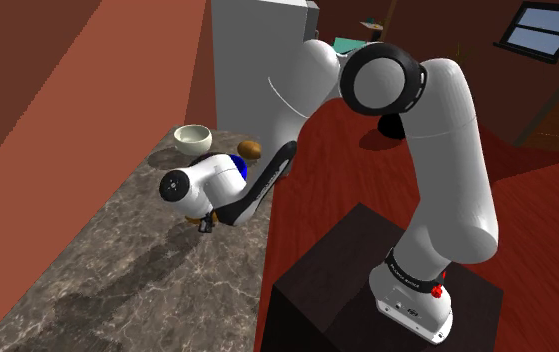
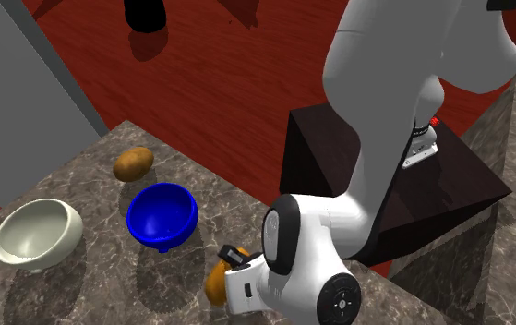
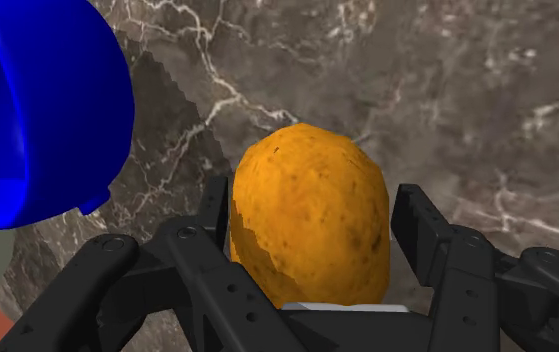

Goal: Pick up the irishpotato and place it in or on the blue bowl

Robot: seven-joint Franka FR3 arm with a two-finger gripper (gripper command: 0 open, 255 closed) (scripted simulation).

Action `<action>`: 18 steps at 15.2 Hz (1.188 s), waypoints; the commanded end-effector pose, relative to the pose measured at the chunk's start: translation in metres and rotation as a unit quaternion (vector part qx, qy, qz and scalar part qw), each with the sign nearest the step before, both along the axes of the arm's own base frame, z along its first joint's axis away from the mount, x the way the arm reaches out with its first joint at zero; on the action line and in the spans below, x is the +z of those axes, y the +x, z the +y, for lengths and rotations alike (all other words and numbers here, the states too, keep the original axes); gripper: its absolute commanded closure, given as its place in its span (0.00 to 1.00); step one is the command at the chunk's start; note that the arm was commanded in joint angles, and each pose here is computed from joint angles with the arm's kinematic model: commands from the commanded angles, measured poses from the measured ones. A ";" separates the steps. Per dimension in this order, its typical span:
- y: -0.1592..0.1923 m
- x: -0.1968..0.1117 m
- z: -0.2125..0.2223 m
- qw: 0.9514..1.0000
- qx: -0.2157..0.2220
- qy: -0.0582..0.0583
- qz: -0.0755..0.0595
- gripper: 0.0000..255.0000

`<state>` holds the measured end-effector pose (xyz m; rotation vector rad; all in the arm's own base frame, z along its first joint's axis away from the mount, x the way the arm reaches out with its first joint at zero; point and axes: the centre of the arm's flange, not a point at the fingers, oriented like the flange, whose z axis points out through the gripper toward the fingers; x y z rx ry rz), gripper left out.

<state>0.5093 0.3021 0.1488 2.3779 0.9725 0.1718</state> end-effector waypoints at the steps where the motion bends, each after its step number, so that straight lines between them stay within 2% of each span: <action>1: 0.000 0.010 0.000 1.000 0.000 0.000 0.000 1.00; 18: 0.000 0.100 0.000 1.000 0.000 0.000 0.000 1.00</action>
